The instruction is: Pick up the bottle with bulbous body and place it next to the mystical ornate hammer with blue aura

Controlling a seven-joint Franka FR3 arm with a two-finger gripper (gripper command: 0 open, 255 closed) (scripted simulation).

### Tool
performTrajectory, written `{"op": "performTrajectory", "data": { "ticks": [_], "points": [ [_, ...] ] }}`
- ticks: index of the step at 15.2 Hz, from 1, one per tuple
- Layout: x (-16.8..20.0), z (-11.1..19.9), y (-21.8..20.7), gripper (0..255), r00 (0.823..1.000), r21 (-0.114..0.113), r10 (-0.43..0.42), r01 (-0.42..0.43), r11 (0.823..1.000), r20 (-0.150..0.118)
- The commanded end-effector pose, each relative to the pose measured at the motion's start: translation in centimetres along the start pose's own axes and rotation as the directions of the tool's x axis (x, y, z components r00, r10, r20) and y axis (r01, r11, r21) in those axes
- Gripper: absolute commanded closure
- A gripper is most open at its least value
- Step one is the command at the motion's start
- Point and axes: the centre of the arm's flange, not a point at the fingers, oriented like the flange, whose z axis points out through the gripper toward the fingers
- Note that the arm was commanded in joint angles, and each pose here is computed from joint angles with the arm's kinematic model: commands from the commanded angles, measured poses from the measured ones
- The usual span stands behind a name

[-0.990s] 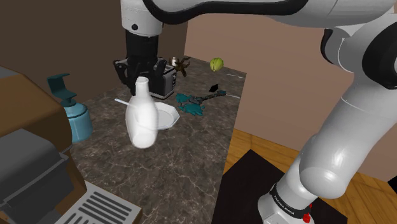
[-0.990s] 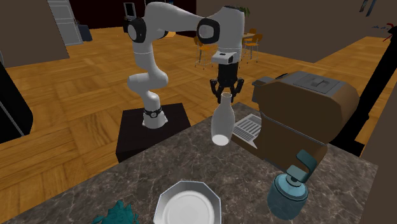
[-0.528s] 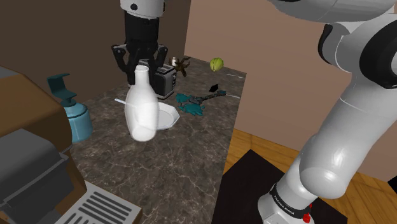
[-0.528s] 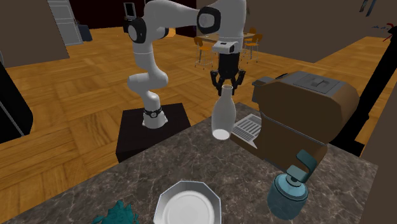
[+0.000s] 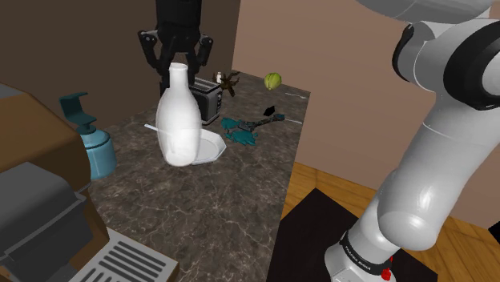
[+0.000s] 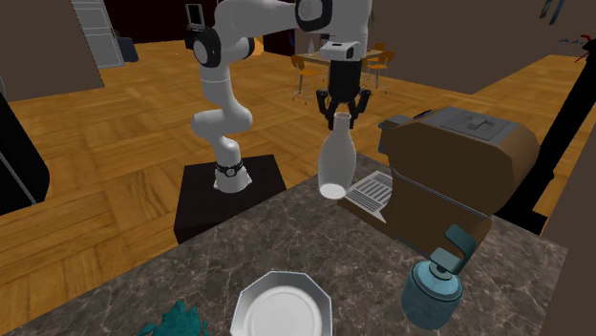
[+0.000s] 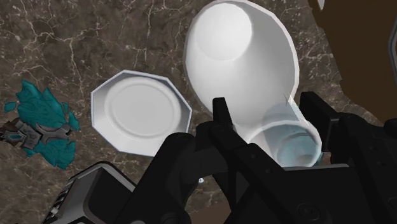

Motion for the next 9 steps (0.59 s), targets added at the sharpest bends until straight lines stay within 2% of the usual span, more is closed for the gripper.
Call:
{"op": "performTrajectory", "data": {
  "ticks": [1,9],
  "points": [
    [0.0,-1.1,0.1,255,1.000,0.000,0.000,0.000,1.000,0.000],
    [0.4,-5.3,0.2,255,1.000,0.000,0.000,0.000,1.000,0.000]
  ]
}}
